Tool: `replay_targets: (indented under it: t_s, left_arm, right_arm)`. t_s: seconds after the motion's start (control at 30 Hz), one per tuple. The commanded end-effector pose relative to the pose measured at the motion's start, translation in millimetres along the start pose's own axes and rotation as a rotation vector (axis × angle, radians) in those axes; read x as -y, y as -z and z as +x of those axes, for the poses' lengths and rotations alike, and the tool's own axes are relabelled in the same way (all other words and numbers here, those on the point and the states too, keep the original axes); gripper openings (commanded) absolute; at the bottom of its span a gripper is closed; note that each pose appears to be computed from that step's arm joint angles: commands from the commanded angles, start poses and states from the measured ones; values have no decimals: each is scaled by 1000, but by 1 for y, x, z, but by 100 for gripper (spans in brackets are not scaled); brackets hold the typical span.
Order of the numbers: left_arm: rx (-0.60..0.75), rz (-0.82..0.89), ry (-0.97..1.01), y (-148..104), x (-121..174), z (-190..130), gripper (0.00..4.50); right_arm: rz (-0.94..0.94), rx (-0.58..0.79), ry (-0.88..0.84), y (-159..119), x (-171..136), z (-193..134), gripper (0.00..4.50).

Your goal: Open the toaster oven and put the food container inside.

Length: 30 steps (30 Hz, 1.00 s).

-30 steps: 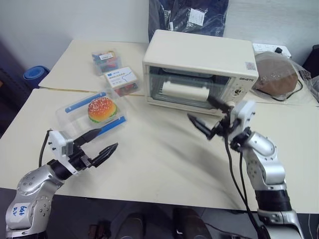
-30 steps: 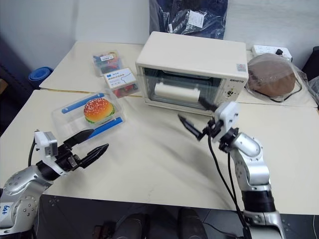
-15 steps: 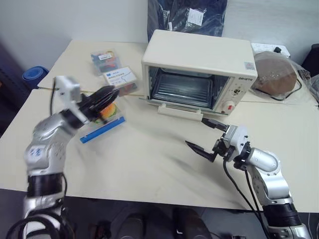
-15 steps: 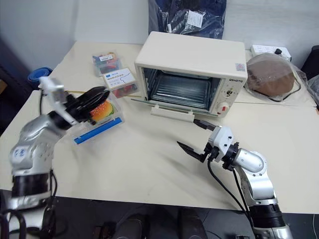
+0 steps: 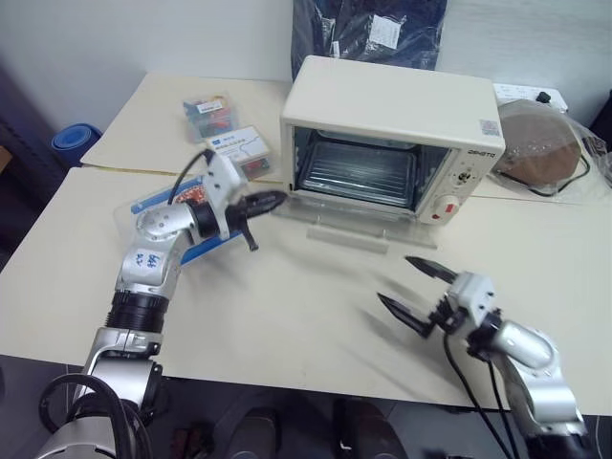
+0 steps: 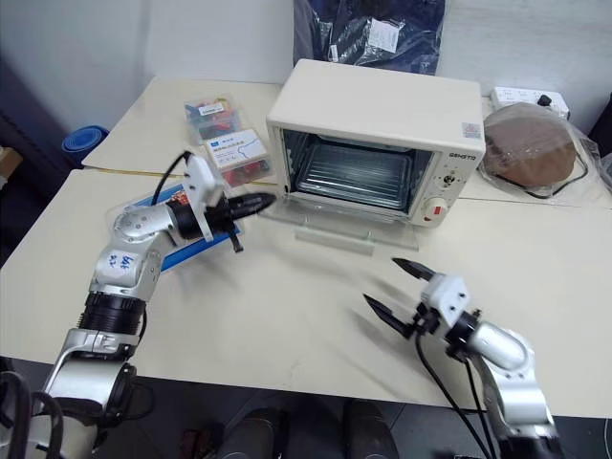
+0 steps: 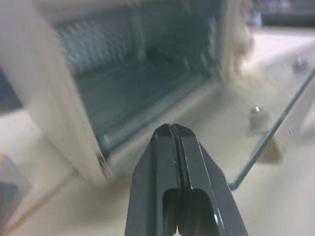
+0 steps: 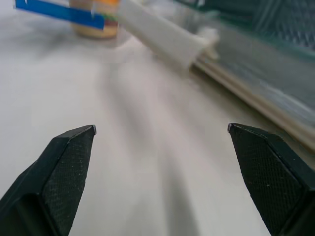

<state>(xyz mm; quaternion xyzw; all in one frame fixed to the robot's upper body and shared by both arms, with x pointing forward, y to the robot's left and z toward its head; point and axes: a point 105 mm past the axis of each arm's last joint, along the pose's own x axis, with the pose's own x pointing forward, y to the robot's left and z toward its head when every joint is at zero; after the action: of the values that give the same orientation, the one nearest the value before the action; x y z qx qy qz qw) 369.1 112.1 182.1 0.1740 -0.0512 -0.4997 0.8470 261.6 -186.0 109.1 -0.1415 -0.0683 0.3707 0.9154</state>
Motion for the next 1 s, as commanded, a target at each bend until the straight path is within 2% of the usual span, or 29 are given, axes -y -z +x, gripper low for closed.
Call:
replay_targets:
  t_s: [0.03,0.13,0.27,0.37,0.43,0.53,0.57,0.67,0.83,0.9,1.0]
  left_arm:
    - [-32,89,53,-2,17,8,1]
    - [-77,106,38,12,29,16,1]
    - [-98,84,-21,25,29,20,1]
    - [-28,2,-48,17,32,17,1]
    - [88,-83,-90,-1,32,1,39]
    - [199,-134,-144,-20,36,-37,117]
    - [212,-141,-154,-23,37,-44,150]
    - [198,-173,-290,-21,37,-103,242]
    - [155,-265,-752,-7,21,-219,386]
    - [177,-345,-945,0,16,-266,442]
    - [147,-419,-1121,11,17,-310,447]
  right_arm:
    - [-56,10,72,-12,12,-22,450]
    - [-85,33,158,-20,25,-35,450]
    - [-57,138,237,-36,41,-33,450]
    - [-27,170,206,-42,41,-24,450]
    - [33,223,123,-53,34,-15,450]
    - [13,260,9,-66,22,-5,450]
    - [4,264,-7,-68,21,-3,450]
    - [-51,300,-80,-76,11,7,450]
    - [-82,331,-189,-80,-3,23,450]
    - [-71,336,-220,-80,-8,29,450]
    - [-55,365,-294,-85,-18,35,450]
